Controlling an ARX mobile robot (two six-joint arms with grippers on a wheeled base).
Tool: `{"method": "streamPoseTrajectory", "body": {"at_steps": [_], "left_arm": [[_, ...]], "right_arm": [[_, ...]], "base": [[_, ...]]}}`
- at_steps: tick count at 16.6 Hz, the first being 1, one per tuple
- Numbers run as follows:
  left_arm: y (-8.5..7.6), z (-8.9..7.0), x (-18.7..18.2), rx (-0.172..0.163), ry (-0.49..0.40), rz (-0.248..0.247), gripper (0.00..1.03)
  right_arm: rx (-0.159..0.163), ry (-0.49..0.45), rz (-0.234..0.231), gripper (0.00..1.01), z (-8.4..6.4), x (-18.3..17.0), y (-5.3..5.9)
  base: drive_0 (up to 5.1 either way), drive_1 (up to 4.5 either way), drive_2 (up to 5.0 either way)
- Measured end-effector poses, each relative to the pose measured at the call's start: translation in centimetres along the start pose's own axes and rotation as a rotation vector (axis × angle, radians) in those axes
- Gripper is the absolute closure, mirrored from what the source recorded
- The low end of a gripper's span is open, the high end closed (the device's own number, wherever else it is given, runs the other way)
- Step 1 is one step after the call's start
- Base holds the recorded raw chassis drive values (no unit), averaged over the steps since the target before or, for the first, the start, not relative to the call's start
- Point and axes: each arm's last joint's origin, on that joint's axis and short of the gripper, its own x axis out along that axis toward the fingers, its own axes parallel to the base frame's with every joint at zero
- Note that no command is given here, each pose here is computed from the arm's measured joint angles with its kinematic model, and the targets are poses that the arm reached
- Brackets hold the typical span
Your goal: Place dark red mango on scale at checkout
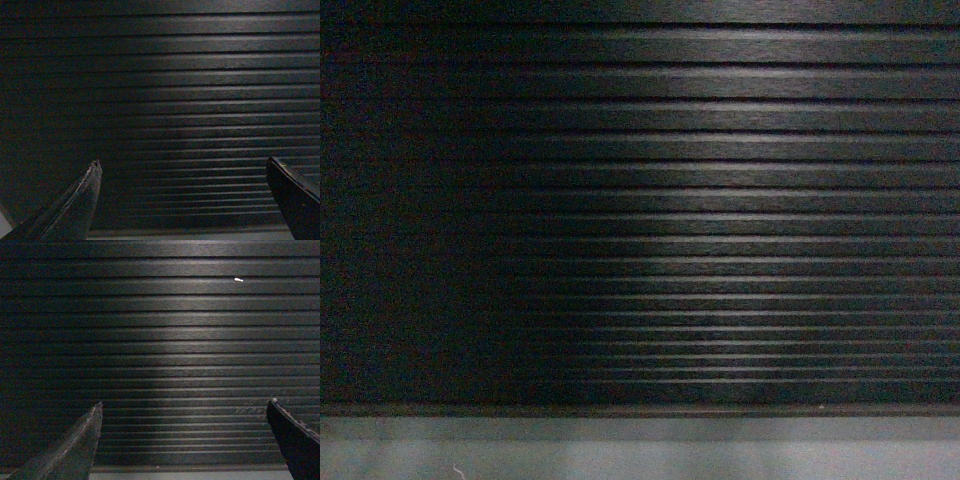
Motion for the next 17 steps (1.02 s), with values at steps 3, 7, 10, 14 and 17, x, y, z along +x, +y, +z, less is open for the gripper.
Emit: {"method": "streamPoseTrajectory", "body": {"at_steps": [3,7,10,14,17], "left_arm": [[0.00,0.00,0.00,0.000,0.000,0.000,0.05],[0.00,0.00,0.00,0.000,0.000,0.000,0.05],[0.00,0.00,0.00,0.000,0.000,0.000,0.05],[0.00,0.00,0.00,0.000,0.000,0.000,0.05],[0.00,-0.01,0.00,0.000,0.002,0.000,0.05]], "right_arm": [[0.000,-0.001,0.000,0.03,0.01,0.00,0.00],[0.000,-0.001,0.000,0.03,0.01,0.00,0.00],[0.000,-0.001,0.000,0.03,0.01,0.00,0.00],[0.000,-0.002,0.000,0.03,0.01,0.00,0.00],[0.000,0.002,0.000,0.03,-0.01,0.00,0.00]], "base": [[0.0,3.16,-3.2],[0.0,3.16,-3.2],[0.0,3.16,-3.2],[0.0,1.58,-1.6],[0.0,0.00,0.0]]}}
